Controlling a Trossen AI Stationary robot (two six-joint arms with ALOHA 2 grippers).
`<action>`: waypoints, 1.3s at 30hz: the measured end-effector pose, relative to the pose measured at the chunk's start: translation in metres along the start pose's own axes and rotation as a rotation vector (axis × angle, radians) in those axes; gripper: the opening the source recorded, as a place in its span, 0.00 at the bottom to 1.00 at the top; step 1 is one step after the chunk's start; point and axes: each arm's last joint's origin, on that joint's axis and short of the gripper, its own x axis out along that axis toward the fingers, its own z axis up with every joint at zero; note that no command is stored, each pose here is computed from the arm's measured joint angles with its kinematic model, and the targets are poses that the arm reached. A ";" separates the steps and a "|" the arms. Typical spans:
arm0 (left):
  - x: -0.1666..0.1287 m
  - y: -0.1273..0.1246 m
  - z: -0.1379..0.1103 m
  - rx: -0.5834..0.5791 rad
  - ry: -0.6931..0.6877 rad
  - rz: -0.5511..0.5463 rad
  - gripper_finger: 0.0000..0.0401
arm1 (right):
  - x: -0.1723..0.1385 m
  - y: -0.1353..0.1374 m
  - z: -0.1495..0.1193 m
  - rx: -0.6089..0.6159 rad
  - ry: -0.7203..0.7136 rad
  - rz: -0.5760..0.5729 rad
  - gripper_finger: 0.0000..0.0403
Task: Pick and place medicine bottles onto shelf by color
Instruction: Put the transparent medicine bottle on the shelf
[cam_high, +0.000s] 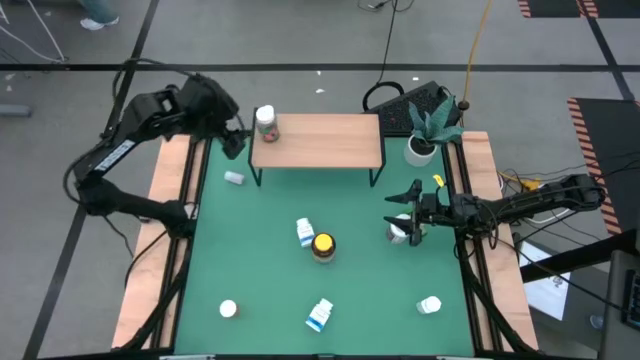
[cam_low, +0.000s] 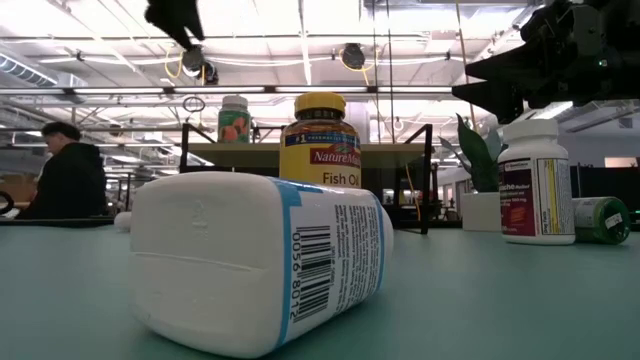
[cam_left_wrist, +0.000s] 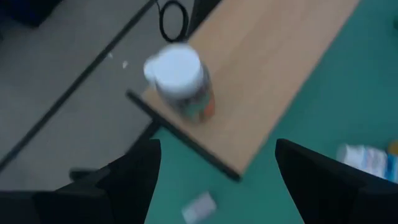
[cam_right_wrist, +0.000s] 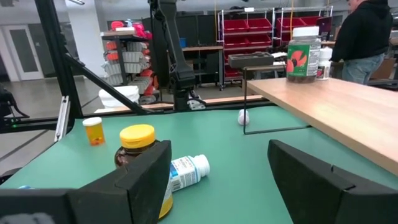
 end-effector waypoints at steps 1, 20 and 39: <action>-0.002 -0.002 -0.005 -0.008 0.018 -0.006 0.80 | 0.000 0.000 0.000 0.002 0.004 0.000 0.65; 0.094 -0.025 -0.117 -0.112 0.364 0.133 0.80 | 0.000 -0.001 0.001 0.021 -0.010 -0.023 0.65; 0.151 -0.022 -0.144 0.017 0.529 0.185 0.80 | 0.000 -0.001 0.001 0.004 -0.007 -0.023 0.65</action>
